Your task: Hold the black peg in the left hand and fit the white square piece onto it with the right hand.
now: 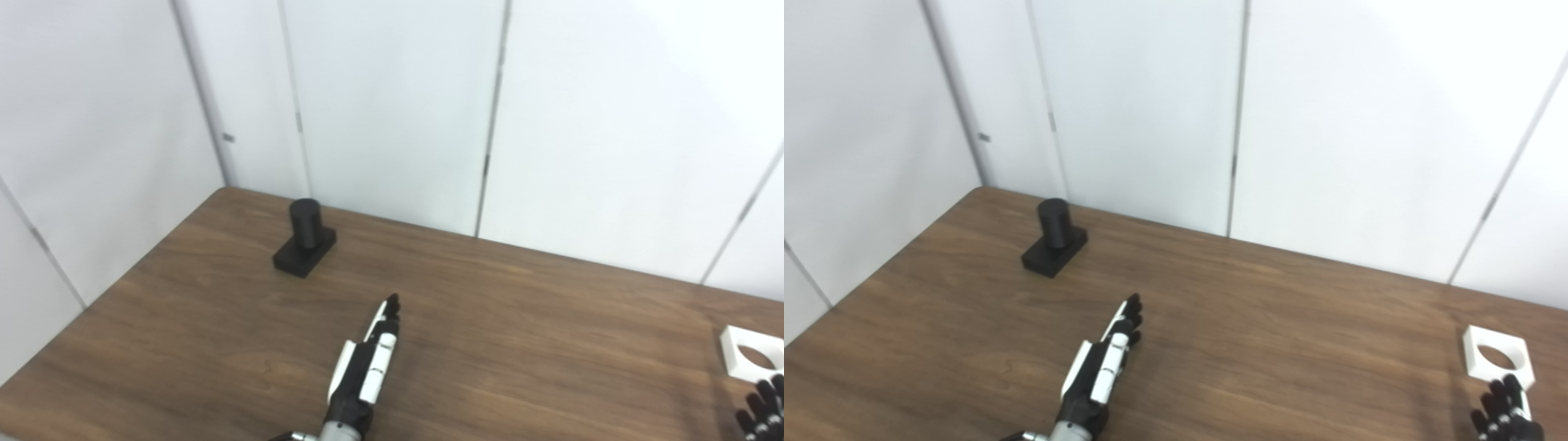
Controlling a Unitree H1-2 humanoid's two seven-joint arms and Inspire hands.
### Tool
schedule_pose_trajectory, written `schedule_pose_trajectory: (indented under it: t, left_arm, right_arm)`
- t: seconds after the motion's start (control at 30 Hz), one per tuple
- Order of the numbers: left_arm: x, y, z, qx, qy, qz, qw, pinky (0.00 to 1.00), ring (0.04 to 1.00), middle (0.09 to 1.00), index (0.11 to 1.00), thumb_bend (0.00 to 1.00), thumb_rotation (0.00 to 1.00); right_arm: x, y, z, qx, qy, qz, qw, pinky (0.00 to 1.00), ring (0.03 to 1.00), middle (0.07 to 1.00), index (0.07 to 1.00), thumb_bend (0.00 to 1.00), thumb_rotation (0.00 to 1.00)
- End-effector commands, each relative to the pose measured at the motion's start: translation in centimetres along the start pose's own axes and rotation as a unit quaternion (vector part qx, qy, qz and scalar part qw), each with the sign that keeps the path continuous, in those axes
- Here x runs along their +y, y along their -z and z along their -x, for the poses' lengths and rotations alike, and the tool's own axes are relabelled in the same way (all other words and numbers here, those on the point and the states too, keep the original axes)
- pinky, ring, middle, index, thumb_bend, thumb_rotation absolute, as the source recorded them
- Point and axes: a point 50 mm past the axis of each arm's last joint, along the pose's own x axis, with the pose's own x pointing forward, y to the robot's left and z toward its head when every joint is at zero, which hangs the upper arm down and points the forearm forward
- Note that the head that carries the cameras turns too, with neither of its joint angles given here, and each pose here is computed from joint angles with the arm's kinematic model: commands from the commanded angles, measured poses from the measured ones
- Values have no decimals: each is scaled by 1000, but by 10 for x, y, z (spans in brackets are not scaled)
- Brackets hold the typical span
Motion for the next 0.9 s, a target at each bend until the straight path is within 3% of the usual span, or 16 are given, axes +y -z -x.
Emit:
schedule_pose_trajectory:
  t: [0.0, 0.23, 0.4, 0.5, 0.53, 0.57, 0.63, 0.73, 0.8, 0.87]
  left_arm:
    - [-9, 13, 6, 12, 1, 6, 1000, 968, 995, 1000, 1000, 466, 1000]
    - [-8, 11, 7, 16, 2, -3, 1000, 995, 1000, 1000, 1000, 492, 1000]
    - [-2, 8, 10, 20, -5, -58, 998, 988, 997, 1000, 1000, 475, 980]
    - [6, 0, 13, 21, -22, -96, 995, 971, 987, 1000, 1000, 434, 768]
    - [10, -5, 13, 17, -31, -107, 994, 952, 976, 997, 993, 458, 622]
    - [16, -14, 12, 7, -46, -125, 991, 943, 972, 995, 991, 469, 579]
    - [25, -26, 10, -12, -68, -152, 986, 918, 957, 987, 976, 548, 393]
    - [49, -45, -1, -37, -115, -194, 974, 971, 970, 980, 947, 659, 275]
    - [69, -55, -11, -38, -151, -222, 963, 991, 973, 972, 939, 701, 274]
    - [86, -61, -20, -31, -178, -244, 953, 980, 967, 972, 941, 673, 334]
  right_arm:
    - [-11, 22, 14, 43, 14, 4, 999, 1000, 1000, 988, 1000, 668, 1000]
    - [-11, 20, 15, 42, 14, 1, 999, 1000, 1000, 986, 1000, 684, 1000]
    - [-11, 20, 18, 39, 18, -2, 999, 1000, 1000, 980, 1000, 656, 1000]
    - [-12, 21, 21, 42, 22, -7, 999, 1000, 1000, 979, 1000, 669, 1000]
    - [-12, 20, 21, 43, 23, -8, 999, 1000, 1000, 982, 1000, 679, 1000]
    - [-13, 20, 22, 43, 25, -7, 999, 1000, 1000, 983, 1000, 680, 1000]
    - [-12, 20, 22, 42, 27, -5, 999, 1000, 1000, 973, 1000, 692, 1000]
    - [-11, 20, 22, 39, 25, 1, 999, 1000, 996, 969, 1000, 666, 1000]
    - [-10, 20, 22, 40, 22, 2, 999, 1000, 994, 968, 1000, 645, 1000]
    - [-10, 21, 23, 43, 19, 6, 999, 1000, 999, 975, 1000, 636, 953]
